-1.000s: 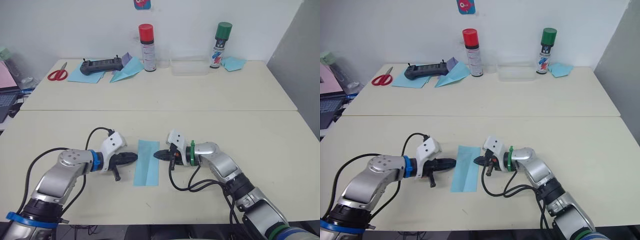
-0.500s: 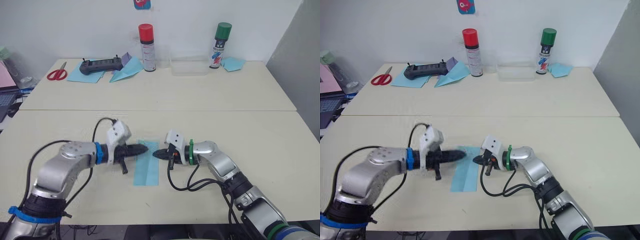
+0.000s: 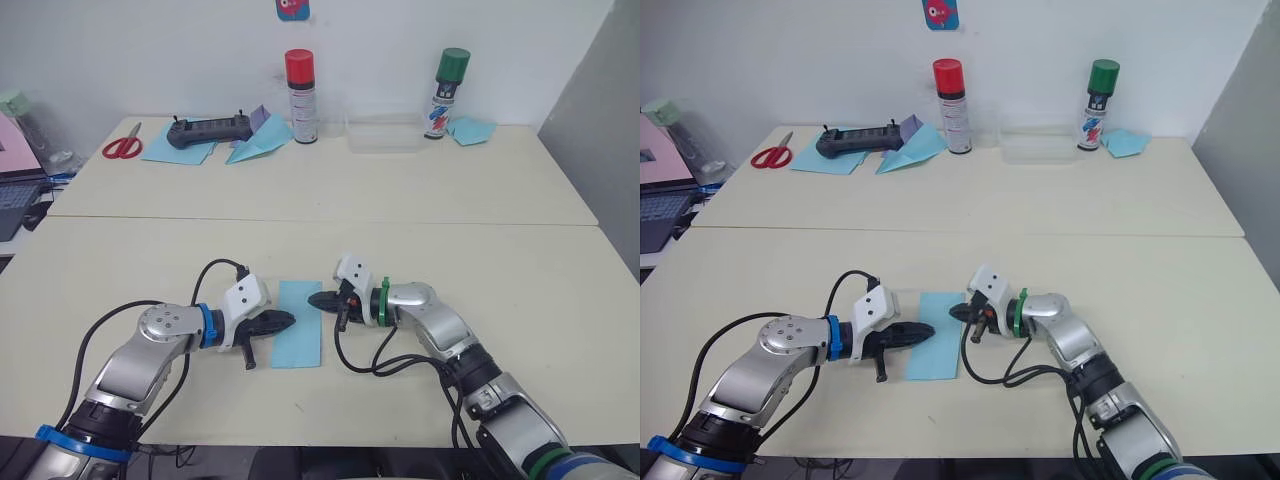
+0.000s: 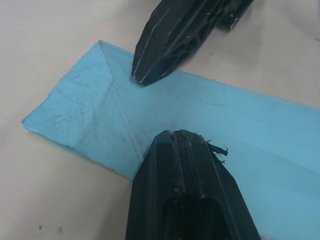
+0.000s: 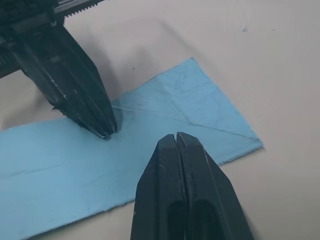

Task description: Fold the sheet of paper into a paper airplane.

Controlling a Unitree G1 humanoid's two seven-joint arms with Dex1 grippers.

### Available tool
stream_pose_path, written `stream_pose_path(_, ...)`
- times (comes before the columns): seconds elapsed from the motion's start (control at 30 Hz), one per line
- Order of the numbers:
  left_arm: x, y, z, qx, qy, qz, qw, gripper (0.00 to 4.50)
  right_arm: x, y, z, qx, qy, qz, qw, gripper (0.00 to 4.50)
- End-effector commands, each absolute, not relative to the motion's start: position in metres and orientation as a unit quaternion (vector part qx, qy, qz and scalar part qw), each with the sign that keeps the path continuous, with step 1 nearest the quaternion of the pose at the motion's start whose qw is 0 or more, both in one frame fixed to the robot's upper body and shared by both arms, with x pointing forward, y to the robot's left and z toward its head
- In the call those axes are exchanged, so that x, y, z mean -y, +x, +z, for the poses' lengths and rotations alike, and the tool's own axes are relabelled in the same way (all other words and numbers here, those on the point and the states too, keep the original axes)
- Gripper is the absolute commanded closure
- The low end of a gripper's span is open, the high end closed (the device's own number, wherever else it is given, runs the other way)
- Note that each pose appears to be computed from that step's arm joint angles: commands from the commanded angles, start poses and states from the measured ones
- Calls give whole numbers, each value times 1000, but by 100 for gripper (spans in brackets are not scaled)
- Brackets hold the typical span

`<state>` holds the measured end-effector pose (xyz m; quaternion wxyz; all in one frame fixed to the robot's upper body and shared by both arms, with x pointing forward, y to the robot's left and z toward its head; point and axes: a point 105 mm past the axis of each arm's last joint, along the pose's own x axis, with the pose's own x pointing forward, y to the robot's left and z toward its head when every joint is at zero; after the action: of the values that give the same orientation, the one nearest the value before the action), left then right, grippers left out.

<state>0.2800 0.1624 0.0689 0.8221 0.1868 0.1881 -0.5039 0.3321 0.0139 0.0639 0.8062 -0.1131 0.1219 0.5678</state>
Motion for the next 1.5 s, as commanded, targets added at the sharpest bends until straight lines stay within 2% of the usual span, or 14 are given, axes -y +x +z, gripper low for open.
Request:
stream_pose_path(0.03, -174, 277, 49, -231, 195, -487, 819, 450, 21, 361, 34, -165, -166, 474, 849, 448)
stream_pose_path(0.13, -173, 277, 47, -231, 195, -490, 818, 450, 30, 371, 31, -161, -171, 445, 864, 448)
stream_pose_path(0.23, -170, 276, 46, -231, 192, -491, 818, 450, 33, 371, 33, -153, -171, 448, 864, 448)
stream_pose_path(0.33, -169, 277, 47, -229, 192, -492, 818, 450, 27, 370, 58, -101, -106, 465, 873, 448)
stream_pose_path(0.43, -170, 278, 48, -230, 192, -492, 817, 450, 17, 354, 86, -46, -72, 523, 848, 448)
stream_pose_path(0.6, -172, 280, 48, -231, 194, -491, 817, 450, 8, 329, 96, -32, -65, 581, 811, 448)
stream_pose_path(0.93, -167, 281, 48, -231, 195, -497, 813, 450, 2, 293, 45, -138, -144, 639, 743, 448)
stream_pose_path(1.3, -169, 275, 45, -241, 191, -496, 812, 450, 15, 226, 28, -282, -79, 734, 612, 448)
stream_pose_path(1.5, -169, 272, 44, -245, 189, -496, 811, 450, 19, 208, 27, -337, -37, 751, 567, 448)
